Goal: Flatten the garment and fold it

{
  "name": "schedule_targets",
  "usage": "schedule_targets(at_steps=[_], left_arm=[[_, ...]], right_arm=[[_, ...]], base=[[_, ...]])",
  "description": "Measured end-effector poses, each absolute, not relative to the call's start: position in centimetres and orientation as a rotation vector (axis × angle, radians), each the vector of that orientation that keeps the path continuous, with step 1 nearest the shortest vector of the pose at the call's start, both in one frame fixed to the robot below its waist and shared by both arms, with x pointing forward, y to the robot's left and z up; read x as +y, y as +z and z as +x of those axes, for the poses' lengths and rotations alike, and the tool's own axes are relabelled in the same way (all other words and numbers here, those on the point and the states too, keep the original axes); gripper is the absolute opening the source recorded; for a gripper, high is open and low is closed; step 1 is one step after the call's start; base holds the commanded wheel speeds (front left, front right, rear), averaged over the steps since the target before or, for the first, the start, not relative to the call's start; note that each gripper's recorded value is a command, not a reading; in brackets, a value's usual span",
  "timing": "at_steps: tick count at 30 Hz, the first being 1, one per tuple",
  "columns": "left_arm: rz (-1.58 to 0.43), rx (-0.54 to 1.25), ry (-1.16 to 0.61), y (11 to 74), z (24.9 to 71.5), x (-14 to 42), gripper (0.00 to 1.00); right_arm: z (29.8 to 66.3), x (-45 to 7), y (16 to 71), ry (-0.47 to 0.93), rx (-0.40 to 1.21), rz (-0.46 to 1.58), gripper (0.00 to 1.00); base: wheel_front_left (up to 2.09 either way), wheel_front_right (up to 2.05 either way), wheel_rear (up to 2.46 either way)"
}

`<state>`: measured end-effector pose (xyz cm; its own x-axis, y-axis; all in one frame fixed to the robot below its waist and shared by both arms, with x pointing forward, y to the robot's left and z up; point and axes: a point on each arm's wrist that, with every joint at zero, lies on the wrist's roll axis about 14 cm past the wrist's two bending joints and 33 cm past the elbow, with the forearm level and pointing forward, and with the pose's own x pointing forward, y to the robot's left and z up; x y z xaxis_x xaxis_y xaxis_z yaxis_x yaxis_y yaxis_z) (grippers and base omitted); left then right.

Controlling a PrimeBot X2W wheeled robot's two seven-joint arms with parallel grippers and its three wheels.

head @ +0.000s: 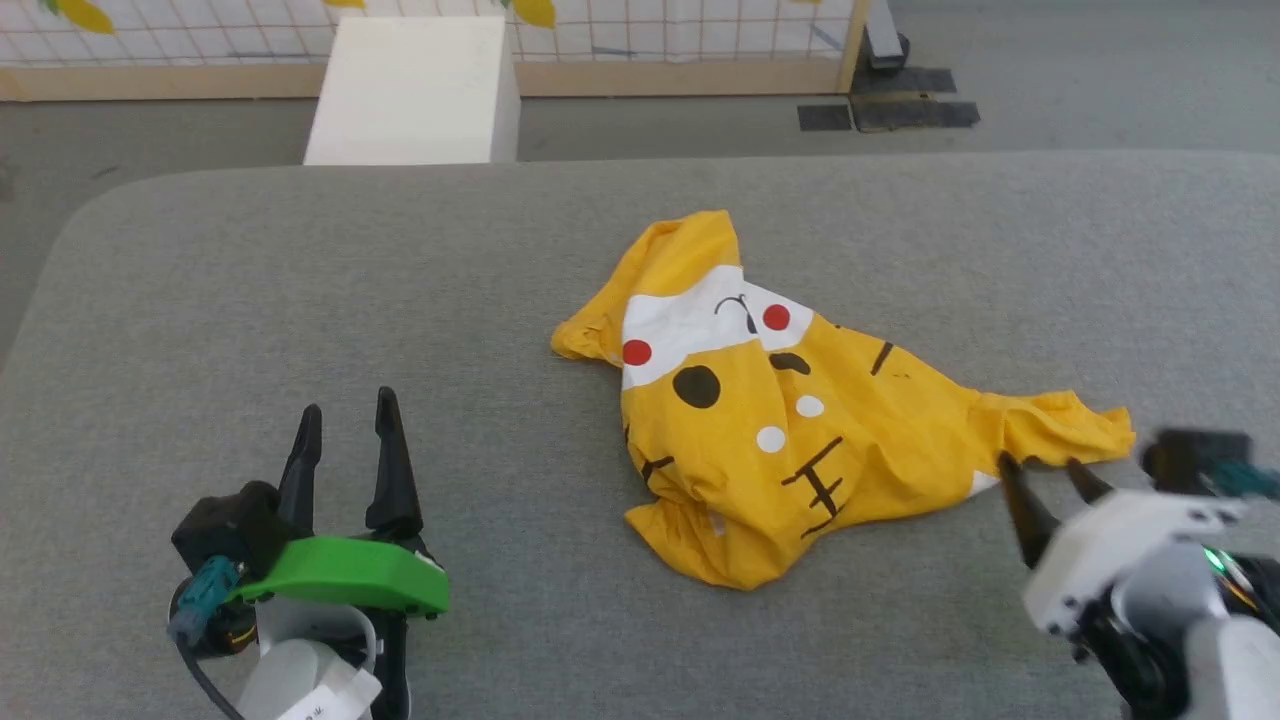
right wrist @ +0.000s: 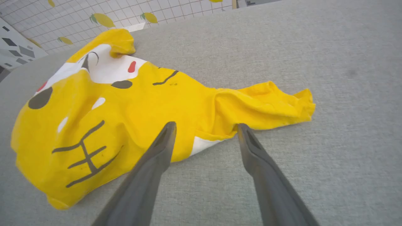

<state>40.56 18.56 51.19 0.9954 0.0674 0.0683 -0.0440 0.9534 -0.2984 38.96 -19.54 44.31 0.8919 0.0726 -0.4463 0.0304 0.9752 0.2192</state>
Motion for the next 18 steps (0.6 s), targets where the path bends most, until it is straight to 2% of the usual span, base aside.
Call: schedule_targets(at_steps=[5, 9, 14, 18], left_arm=[[-0.308, -0.089, 0.085, 51.4, 39.8, 19.0, 1.00], [-0.309, -0.058, 0.082, 50.5, 39.9, 18.7, 1.00], [-0.306, -0.043, 0.093, 50.1, 39.7, 18.9, 1.00], [-0.304, -0.027, 0.106, 49.7, 39.5, 19.3, 1.00]], right_arm=[[42.0, -16.1, 43.9, 0.125, 0.589, 0.121, 1.00], [43.2, -16.3, 41.7, 0.134, 0.730, -0.027, 1.00], [42.0, -17.3, 37.7, 0.130, 0.943, -0.113, 1.00], [42.0, -16.4, 36.8, 0.173, 1.007, -0.140, 1.00]], base=[[0.00, 0.00, 0.00], [0.00, 0.00, 0.00], [0.00, 0.00, 0.00], [0.00, 0.00, 0.00]])
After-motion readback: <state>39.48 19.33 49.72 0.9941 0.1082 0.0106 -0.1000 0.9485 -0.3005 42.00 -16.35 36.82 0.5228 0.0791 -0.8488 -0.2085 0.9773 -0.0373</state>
